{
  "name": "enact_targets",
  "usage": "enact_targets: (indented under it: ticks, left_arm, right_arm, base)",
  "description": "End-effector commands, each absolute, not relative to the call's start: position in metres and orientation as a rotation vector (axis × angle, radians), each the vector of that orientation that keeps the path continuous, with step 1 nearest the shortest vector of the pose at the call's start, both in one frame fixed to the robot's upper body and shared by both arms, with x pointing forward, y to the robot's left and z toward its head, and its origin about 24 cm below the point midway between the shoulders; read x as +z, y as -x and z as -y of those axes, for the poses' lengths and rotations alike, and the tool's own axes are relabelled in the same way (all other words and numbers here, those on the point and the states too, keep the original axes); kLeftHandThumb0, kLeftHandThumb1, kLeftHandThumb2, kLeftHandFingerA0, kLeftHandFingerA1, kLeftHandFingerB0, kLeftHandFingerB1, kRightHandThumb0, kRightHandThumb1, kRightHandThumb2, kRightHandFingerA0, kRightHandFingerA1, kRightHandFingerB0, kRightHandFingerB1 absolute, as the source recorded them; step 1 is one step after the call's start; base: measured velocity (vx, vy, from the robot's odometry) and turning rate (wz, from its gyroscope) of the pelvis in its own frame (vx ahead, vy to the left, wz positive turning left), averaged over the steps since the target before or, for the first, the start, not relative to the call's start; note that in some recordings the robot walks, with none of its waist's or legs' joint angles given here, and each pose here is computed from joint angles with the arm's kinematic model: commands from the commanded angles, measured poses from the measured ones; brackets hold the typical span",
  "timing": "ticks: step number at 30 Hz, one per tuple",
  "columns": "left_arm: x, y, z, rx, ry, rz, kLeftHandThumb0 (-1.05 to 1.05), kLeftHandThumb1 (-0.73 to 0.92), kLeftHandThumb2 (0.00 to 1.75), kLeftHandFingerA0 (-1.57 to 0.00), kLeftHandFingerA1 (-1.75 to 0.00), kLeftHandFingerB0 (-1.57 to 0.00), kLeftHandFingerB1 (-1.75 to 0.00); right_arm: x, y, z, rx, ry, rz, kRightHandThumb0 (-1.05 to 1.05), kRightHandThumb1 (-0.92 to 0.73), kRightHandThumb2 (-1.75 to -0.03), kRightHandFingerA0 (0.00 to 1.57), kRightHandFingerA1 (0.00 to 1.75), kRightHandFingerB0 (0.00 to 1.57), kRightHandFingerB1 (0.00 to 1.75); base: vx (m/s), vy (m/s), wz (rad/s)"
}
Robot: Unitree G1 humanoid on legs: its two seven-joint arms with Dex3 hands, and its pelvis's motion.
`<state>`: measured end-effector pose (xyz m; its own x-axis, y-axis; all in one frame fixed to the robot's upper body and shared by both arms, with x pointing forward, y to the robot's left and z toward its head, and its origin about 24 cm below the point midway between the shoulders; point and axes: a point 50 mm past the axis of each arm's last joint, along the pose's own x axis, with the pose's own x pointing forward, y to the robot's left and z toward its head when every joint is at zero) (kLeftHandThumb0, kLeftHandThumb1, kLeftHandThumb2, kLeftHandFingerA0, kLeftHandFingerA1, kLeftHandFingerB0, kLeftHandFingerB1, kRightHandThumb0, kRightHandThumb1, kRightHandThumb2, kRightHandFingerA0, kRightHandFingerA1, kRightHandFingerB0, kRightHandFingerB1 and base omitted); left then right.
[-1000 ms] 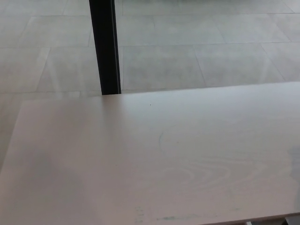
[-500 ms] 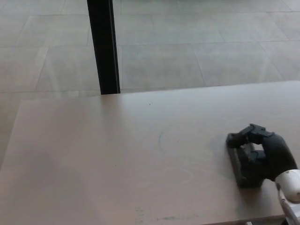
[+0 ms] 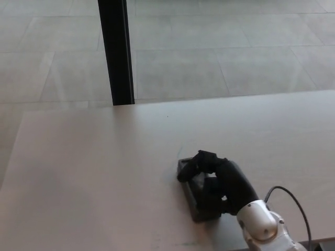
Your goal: The robot uses its right hand to hold the eraser kept in the middle of the desk and use it to wipe the desk by swiping its surface twice
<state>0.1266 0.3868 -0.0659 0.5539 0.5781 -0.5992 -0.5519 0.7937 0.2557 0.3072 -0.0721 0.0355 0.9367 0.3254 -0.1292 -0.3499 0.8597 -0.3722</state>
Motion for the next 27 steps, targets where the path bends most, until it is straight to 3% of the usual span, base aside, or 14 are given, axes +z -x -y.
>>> enact_targets:
  ticks: [1, 2, 3, 4, 9, 12, 14, 15, 16, 19, 20, 21, 22, 27]
  left_arm:
    - [-0.064, -0.126, -0.391, 0.678, -0.058, -0.726, -0.52, 0.68, 0.60, -0.71, -0.75, -0.58, -0.61]
    - [-0.063, -0.126, -0.392, 0.680, -0.048, -0.724, -0.52, 0.68, 0.60, -0.70, -0.76, -0.57, -0.62]
    - [-0.063, -0.126, -0.392, 0.678, -0.042, -0.718, -0.56, 0.52, 0.95, -0.74, -0.83, -0.51, -0.68]
    - [-0.063, -0.126, -0.392, 0.676, -0.041, -0.718, -0.52, 0.68, 0.61, -0.70, -0.77, -0.57, -0.62]
    - [-0.063, -0.125, -0.392, 0.680, -0.048, -0.726, -0.52, 0.69, 0.61, -0.70, -0.75, -0.57, -0.61]
    - [-0.063, -0.125, -0.392, 0.681, -0.055, -0.728, -0.52, 0.68, 0.60, -0.72, -0.76, -0.58, -0.62]
    - [-0.063, -0.126, -0.392, 0.688, -0.037, -0.724, -0.53, 0.67, 0.60, -0.73, -0.80, -0.58, -0.63]
    - [-0.063, -0.126, -0.392, 0.685, -0.029, -0.720, -0.56, 0.52, 0.95, -0.74, -0.83, -0.50, -0.67]
    - [-0.063, -0.124, -0.392, 0.687, -0.028, -0.721, -0.54, 0.68, 0.61, -0.70, -0.79, -0.57, -0.63]
    - [-0.064, -0.125, -0.391, 0.682, -0.039, -0.727, -0.54, 0.69, 0.61, -0.71, -0.78, -0.57, -0.62]
    - [-0.065, -0.124, -0.390, 0.683, -0.036, -0.730, -0.54, 0.68, 0.60, -0.73, -0.79, -0.58, -0.63]
    - [-0.065, -0.123, -0.391, 0.684, -0.036, -0.730, -0.54, 0.68, 0.60, -0.73, -0.79, -0.58, -0.63]
    - [-0.065, -0.123, -0.391, 0.685, -0.035, -0.732, -0.54, 0.67, 0.60, -0.72, -0.78, -0.58, -0.62]
    - [-0.064, -0.121, -0.391, 0.686, -0.054, -0.732, -0.53, 0.69, 0.61, -0.71, -0.76, -0.56, -0.61]
  right_arm:
    - [-0.009, -0.278, 0.067, 0.448, 0.432, -0.299, -0.33, -0.64, -0.95, 0.94, 1.75, 0.68, 1.72]
    - [-0.010, -0.276, 0.066, 0.454, 0.434, -0.300, -0.35, -0.64, -0.97, 0.92, 1.75, 0.74, 1.62]
    - [-0.010, -0.275, 0.068, 0.459, 0.440, -0.295, -0.33, -0.66, -0.95, 0.94, 1.75, 0.65, 1.71]
    - [-0.010, -0.276, 0.072, 0.456, 0.447, -0.290, -0.31, -0.65, -0.96, 0.92, 1.75, 0.67, 1.69]
    - [-0.004, -0.285, 0.090, 0.396, 0.481, -0.297, -0.33, -0.76, -0.79, 0.88, 1.75, 0.56, 1.64]
    - [0.002, -0.293, 0.105, 0.347, 0.483, -0.287, -0.30, -0.73, -0.86, 0.86, 1.75, 0.66, 1.50]
    - [0.004, -0.299, 0.120, 0.301, 0.481, -0.294, -0.33, -0.74, -0.74, 0.87, 1.75, 0.53, 1.69]
    - [0.005, -0.302, 0.130, 0.279, 0.478, -0.296, -0.29, -0.70, -0.81, 0.87, 1.75, 0.59, 1.71]
    - [0.007, -0.305, 0.142, 0.249, 0.501, -0.296, -0.29, -0.66, -0.89, 0.88, 1.75, 0.66, 1.57]
    - [0.014, -0.315, 0.173, 0.168, 0.535, -0.300, -0.28, -0.66, -0.97, 0.90, 1.75, 0.74, 1.50]
    - [0.020, -0.320, 0.196, 0.093, 0.540, -0.310, -0.25, -0.60, -0.99, 1.17, 1.72, 0.77, 1.38]
    - [0.021, -0.321, 0.198, 0.086, 0.540, -0.311, -0.25, -0.60, -0.99, 1.17, 1.72, 0.77, 1.38]
    - [0.022, -0.322, 0.202, 0.077, 0.525, -0.306, -0.26, -0.59, -0.97, 0.92, 1.75, 0.71, 1.61]
    - [0.030, -0.320, 0.258, -0.074, 0.540, -0.322, -0.33, -0.61, -0.95, 0.95, 1.75, 0.67, 1.70]
  base:
    - [0.00, 0.000, 0.00]
    - [0.00, 0.000, 0.00]
    - [0.00, 0.000, 0.00]
    - [0.00, 0.000, 0.00]
    - [0.00, 0.000, 0.00]
    - [0.00, 0.000, 0.00]
    - [0.00, 0.000, 0.00]
    - [0.00, 0.000, 0.00]
    - [0.00, 0.000, 0.00]
    - [0.00, 0.000, 0.00]
    - [0.00, 0.000, 0.00]
    - [0.00, 0.000, 0.00]
    - [0.00, 0.000, 0.00]
    - [0.00, 0.000, 0.00]
